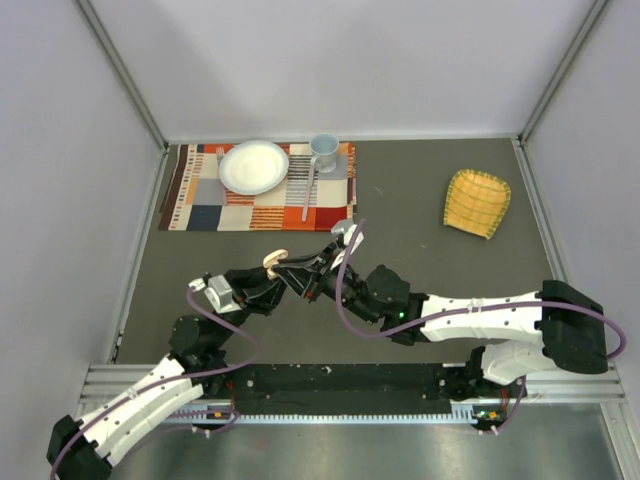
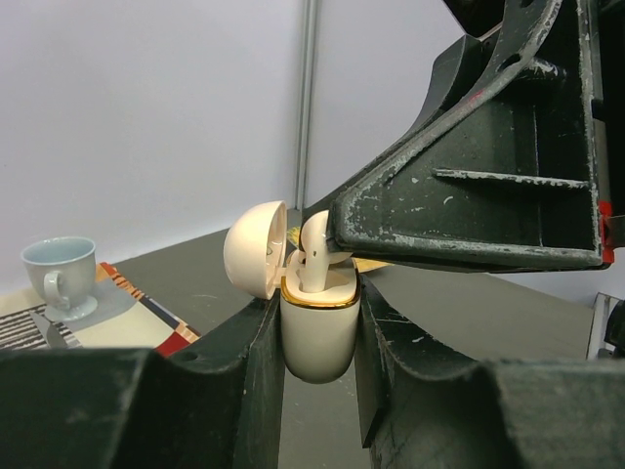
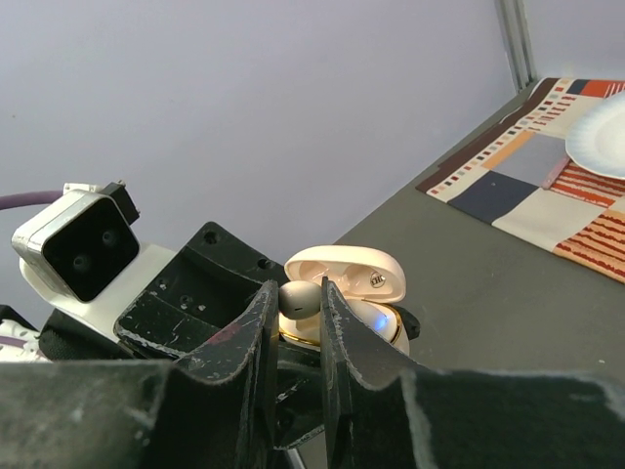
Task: Insert the wireless bluetooth earbuds into the charging case
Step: Insert the left earbud into the left side groove of the charging case, then close the charging case with the earbuds.
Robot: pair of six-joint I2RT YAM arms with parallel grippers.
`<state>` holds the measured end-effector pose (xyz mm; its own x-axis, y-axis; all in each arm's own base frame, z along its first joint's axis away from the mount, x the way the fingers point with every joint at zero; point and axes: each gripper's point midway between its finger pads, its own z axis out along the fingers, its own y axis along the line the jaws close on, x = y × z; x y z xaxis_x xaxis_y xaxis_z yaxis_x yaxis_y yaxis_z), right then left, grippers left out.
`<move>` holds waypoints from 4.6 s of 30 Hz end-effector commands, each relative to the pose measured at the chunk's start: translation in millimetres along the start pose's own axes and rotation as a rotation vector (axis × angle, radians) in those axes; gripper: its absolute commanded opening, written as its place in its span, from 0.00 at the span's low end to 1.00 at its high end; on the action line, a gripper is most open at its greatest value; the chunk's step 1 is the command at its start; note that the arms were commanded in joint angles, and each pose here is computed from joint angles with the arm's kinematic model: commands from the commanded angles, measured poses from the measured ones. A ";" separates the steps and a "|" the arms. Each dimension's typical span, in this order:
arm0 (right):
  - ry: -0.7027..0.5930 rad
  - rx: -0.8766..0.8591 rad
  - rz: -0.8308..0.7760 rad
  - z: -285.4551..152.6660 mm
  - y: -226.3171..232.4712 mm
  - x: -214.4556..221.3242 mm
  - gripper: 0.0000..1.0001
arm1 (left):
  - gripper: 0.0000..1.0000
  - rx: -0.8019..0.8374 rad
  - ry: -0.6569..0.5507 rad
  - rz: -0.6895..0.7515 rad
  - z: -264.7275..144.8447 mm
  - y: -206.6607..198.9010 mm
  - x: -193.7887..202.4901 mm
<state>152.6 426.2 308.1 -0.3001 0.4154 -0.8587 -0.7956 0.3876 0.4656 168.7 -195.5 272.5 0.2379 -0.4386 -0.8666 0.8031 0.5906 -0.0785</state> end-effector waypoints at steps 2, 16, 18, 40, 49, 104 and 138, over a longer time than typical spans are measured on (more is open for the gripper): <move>0.028 0.053 -0.031 -0.2 -6.6 3.1 0.08 | 0.00 -0.005 -0.009 0.000 -21.4 2.8 26.7; -0.006 0.067 -0.040 2.9 -3.0 -15.8 0.25 | 0.00 0.007 -0.007 0.002 -20.7 0.7 26.2; -0.010 0.069 -0.046 3.2 -2.4 -17.7 0.27 | 0.00 0.009 -0.007 0.004 -20.4 0.5 25.9; -0.130 0.057 -0.068 -7.9 7.3 -68.5 0.43 | 0.00 0.000 0.006 0.002 -21.1 2.0 29.5; -0.156 0.165 -0.066 -20.7 -16.1 -72.1 0.70 | 0.00 0.003 0.009 0.000 -20.7 1.5 29.7; 0.499 0.268 0.243 10.3 -103.8 -23.3 0.99 | 0.00 0.276 0.131 0.001 -14.8 -43.8 41.8; 0.663 0.226 0.202 -9.5 -90.1 15.9 0.99 | 0.00 0.171 0.102 -0.017 -9.6 -26.9 39.4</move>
<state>217.8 389.5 233.3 -0.7713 -0.0743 -0.6321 -0.5524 0.5713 0.6070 152.1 -226.2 245.5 0.1682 -0.3583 -0.9183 0.8953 0.4453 -0.0098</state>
